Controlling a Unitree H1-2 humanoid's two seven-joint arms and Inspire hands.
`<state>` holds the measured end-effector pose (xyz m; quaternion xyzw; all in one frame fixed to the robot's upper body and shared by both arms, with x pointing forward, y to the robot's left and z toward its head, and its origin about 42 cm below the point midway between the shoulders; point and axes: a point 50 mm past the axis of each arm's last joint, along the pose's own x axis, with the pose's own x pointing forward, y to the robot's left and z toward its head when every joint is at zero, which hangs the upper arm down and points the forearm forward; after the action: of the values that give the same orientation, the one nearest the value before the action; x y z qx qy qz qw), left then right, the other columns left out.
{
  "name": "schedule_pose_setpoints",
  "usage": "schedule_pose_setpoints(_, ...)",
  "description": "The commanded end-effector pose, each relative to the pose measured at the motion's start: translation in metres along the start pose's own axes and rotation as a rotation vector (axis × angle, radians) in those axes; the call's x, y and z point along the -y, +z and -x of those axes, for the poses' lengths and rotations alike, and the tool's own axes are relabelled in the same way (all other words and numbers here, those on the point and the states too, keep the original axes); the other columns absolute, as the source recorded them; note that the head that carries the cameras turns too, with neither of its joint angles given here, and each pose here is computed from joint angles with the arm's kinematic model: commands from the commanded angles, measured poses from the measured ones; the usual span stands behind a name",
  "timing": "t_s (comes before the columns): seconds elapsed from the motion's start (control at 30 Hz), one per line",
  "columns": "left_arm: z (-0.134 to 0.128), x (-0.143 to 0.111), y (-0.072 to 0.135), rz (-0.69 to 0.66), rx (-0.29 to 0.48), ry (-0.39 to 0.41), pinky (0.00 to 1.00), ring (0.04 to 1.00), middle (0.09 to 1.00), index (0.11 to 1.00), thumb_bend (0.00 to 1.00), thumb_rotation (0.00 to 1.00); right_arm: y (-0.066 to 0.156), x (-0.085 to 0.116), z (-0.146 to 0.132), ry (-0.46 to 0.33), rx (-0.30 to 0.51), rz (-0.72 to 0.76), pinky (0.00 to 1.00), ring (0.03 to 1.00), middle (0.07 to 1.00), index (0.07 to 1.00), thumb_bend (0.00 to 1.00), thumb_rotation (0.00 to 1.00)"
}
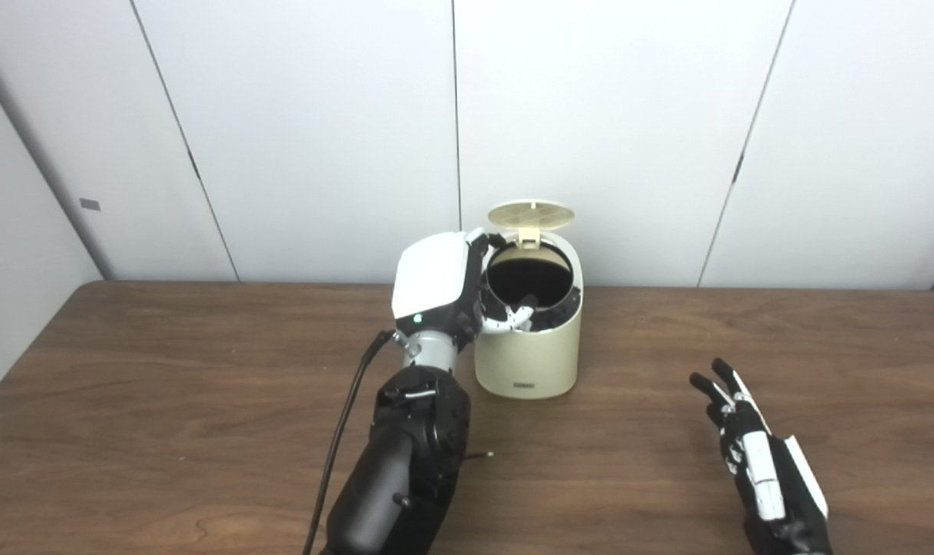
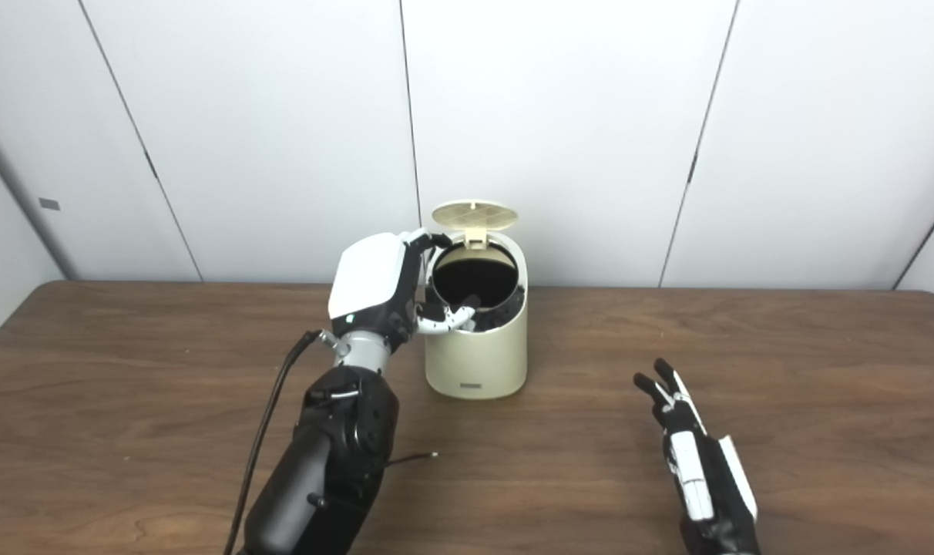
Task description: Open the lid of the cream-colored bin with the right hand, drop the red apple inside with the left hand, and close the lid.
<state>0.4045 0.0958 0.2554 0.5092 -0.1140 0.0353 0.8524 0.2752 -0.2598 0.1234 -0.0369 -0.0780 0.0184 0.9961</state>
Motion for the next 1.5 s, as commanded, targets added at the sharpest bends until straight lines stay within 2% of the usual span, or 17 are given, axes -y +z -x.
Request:
schedule_pose_setpoints(0.0,-0.001,-0.018,0.007,-0.018,0.022,0.041,0.74,0.810,0.801,0.760,0.95,0.17,-0.013,0.007,0.007,-0.007,-0.028,0.014,1.00,1.000,0.904,0.970,0.58,1.00)
schedule_pose_setpoints(0.2,0.005,-0.033,-0.003,-0.009,0.006,0.031,0.74,0.790,0.781,0.759,0.97,0.18,-0.011,0.005,0.007,-0.009,-0.027,0.005,1.00,1.000,0.903,0.967,0.58,1.00)
schedule_pose_setpoints(0.33,0.011,-0.041,-0.012,0.071,-0.004,0.030,0.76,0.803,0.784,0.752,0.96,0.16,-0.010,0.006,0.005,-0.007,-0.018,0.012,1.00,1.000,0.905,0.968,0.57,1.00)
schedule_pose_setpoints(0.43,0.014,-0.044,-0.019,0.143,-0.003,0.026,0.72,0.791,0.781,0.747,0.94,0.15,-0.010,0.006,0.003,-0.008,-0.016,0.006,1.00,1.000,0.907,0.972,0.59,1.00)
schedule_pose_setpoints(0.5,0.015,-0.046,-0.024,0.194,0.002,0.025,0.63,0.726,0.750,0.745,0.92,0.14,-0.009,0.006,0.001,-0.009,-0.018,-0.001,1.00,1.000,0.917,0.975,0.60,1.00)
schedule_pose_setpoints(0.57,0.017,-0.047,-0.030,0.232,0.017,0.041,0.59,0.698,0.734,0.740,0.91,0.14,-0.009,0.007,-0.001,-0.012,-0.013,-0.006,1.00,1.000,0.918,0.975,0.61,1.00)
schedule_pose_setpoints(0.63,0.019,-0.046,-0.036,0.277,0.030,0.056,0.59,0.689,0.726,0.738,0.89,0.14,-0.009,0.007,-0.002,-0.013,-0.010,-0.006,1.00,1.000,0.919,0.975,0.62,1.00)
schedule_pose_setpoints(0.73,0.026,-0.043,-0.046,0.370,0.049,0.081,0.58,0.695,0.746,0.747,0.80,0.15,-0.010,0.008,-0.002,-0.012,-0.006,-0.007,1.00,1.000,0.918,0.974,0.63,1.00)
schedule_pose_setpoints(0.8,0.032,-0.042,-0.052,0.408,0.056,0.098,0.59,0.710,0.762,0.762,0.74,0.19,-0.010,0.008,-0.003,-0.012,-0.004,-0.006,1.00,1.000,0.917,0.973,0.63,1.00)
schedule_pose_setpoints(0.93,0.043,-0.034,-0.062,0.422,0.076,0.140,0.63,0.742,0.785,0.792,0.71,0.25,-0.008,0.009,-0.004,-0.008,-0.001,-0.016,1.00,1.000,0.923,0.979,0.64,1.00)
schedule_pose_setpoints(1.13,0.061,-0.030,-0.072,0.532,0.067,0.154,0.64,0.749,0.817,0.844,0.64,0.50,0.001,0.008,-0.011,-0.003,0.032,-0.032,1.00,1.000,0.919,0.969,0.63,1.00)
schedule_pose_setpoints(1.2,0.068,-0.032,-0.075,0.558,0.068,0.155,0.65,0.749,0.823,0.855,0.62,0.55,0.005,0.007,-0.013,0.001,0.044,-0.030,1.00,0.996,0.918,0.966,0.63,1.00)
schedule_pose_setpoints(1.37,0.091,-0.034,-0.087,0.624,0.036,0.150,0.70,0.777,0.824,0.848,0.56,0.54,0.014,0.003,-0.017,-0.001,0.062,-0.025,1.00,0.997,0.932,0.964,0.63,1.00)
schedule_pose_setpoints(1.47,0.104,-0.033,-0.098,0.682,0.002,0.140,0.71,0.790,0.833,0.847,0.53,0.56,0.018,0.002,-0.020,-0.011,0.071,-0.041,1.00,0.999,0.940,0.964,0.62,1.00)
